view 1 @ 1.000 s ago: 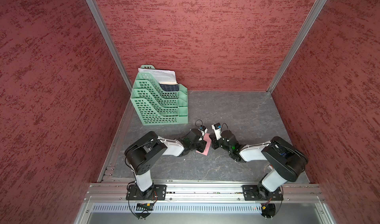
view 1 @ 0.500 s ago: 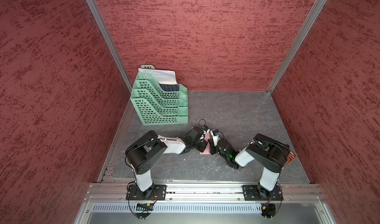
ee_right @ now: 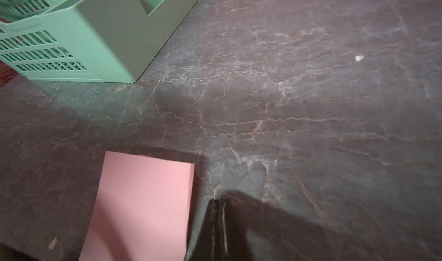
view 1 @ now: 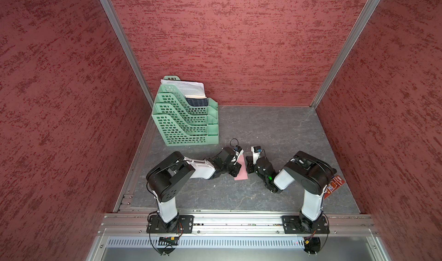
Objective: Fold the square paper along the opposite sides
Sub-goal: Smooth out the paper at the center of the board.
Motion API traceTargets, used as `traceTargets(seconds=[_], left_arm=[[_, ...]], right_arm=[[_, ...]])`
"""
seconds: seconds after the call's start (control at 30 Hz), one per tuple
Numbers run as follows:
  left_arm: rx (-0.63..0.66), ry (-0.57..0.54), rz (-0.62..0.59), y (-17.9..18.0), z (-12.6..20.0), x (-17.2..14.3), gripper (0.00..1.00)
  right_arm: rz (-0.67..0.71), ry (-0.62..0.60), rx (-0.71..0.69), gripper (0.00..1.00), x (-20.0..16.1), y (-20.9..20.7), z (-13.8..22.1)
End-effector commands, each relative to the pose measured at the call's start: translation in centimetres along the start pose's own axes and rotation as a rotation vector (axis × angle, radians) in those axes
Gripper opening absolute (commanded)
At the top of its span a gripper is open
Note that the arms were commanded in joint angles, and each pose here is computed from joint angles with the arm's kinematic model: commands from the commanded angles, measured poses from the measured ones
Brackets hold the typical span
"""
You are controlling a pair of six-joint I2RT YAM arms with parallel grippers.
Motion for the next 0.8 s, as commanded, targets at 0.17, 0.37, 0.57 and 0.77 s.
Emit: traceTargets(seconds=[0.17,0.37,0.57,0.77], left_arm=[[-0.027,0.19,0.011,0.1,-0.5,-4.9,0.0],[-0.054,0.157,-0.037,0.7,0.0,-2.0,0.0],[-0.068,0.156,-0.064,1.7,-0.3,-0.3,0.0],[-0.101,0.134,-0.054,1.6,-0.7,1.1,0.0]], right_arm=[[0.142,0.047,0.135,0.0,2.3,3.6,2.6],[0.13,0.086,0.147,0.0,1.2,3.8,2.0],[0.092,0.173,0.136,0.0,-2.0,2.8,2.5],[0.135,0.251,0.098,0.0,-5.3,2.7,3.3]])
Point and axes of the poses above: each gripper's point midway between its finger pads, its own z axis back along the fingers, its own y axis along the line the jaws close on, x = y × z, the point moved 2 cm from there along z, back along the fingers, and after that the axes turned 13 degrees about -z, right-handed, at the moved point
